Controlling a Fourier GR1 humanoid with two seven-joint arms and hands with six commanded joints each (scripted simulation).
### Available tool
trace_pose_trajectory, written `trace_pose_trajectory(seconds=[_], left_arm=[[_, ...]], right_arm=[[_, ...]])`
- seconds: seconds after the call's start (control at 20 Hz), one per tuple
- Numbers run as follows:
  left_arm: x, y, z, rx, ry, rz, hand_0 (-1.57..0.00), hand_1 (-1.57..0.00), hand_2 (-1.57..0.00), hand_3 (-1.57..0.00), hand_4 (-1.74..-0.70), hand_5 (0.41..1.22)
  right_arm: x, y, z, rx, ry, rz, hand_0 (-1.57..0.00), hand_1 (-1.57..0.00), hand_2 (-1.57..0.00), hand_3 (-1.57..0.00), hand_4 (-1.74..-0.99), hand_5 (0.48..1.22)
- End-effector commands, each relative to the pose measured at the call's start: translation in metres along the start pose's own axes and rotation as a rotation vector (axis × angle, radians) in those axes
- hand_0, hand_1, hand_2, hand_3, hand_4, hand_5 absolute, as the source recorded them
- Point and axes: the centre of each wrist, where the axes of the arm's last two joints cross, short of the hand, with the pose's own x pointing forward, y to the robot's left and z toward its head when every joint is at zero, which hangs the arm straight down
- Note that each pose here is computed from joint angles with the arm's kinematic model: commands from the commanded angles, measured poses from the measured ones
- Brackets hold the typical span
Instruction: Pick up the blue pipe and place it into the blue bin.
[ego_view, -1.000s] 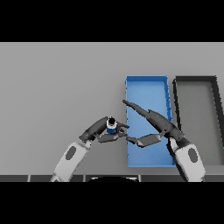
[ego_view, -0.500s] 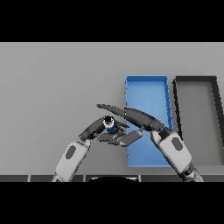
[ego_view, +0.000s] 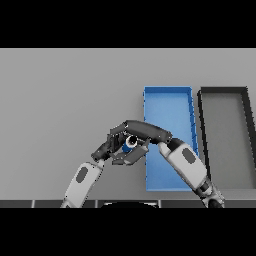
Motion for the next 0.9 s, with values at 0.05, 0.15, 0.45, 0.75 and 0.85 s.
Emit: trace_pose_trajectory(seconds=[0.05, 0.15, 0.45, 0.75, 0.85], left_arm=[[-0.003, 0.000, -0.001, 0.006, -0.007, 0.009, -1.57, -1.57, -1.57, -1.51, -1.66, 1.221], [0.001, 0.001, 0.000, -0.002, -0.057, 0.069, -1.57, -1.57, -1.57, -1.53, -1.69, 1.221], [0.000, 0.003, 0.001, -0.006, -0.063, 0.075, -1.57, -1.57, -1.57, -1.44, -1.73, 1.221], [0.004, 0.005, 0.002, 0.038, -0.084, 0.002, -1.57, -1.57, -1.57, -1.45, -1.72, 1.221], [0.004, 0.008, 0.007, 0.023, -0.078, -0.014, -1.17, -1.07, -1.03, -0.93, -1.47, 1.221]], right_arm=[[0.000, 0.002, -0.003, 0.000, 0.014, -0.028, -1.13, -1.13, -1.15, -0.95, -1.551, 0.596], [0.000, 0.004, -0.004, -0.002, -0.027, -0.070, -1.29, -1.29, -1.30, -1.10, -1.606, 0.765], [-0.002, 0.009, -0.006, 0.003, -0.057, -0.045, -1.50, -1.50, -1.50, -1.43, -1.702, 1.101], [-0.002, 0.014, -0.005, -0.048, -0.103, -0.055, -1.55, -1.55, -1.55, -1.54, -1.731, 1.190], [0.000, 0.017, -0.006, -0.043, -0.094, -0.051, -1.56, -1.56, -1.56, -1.55, -1.734, 1.201]])
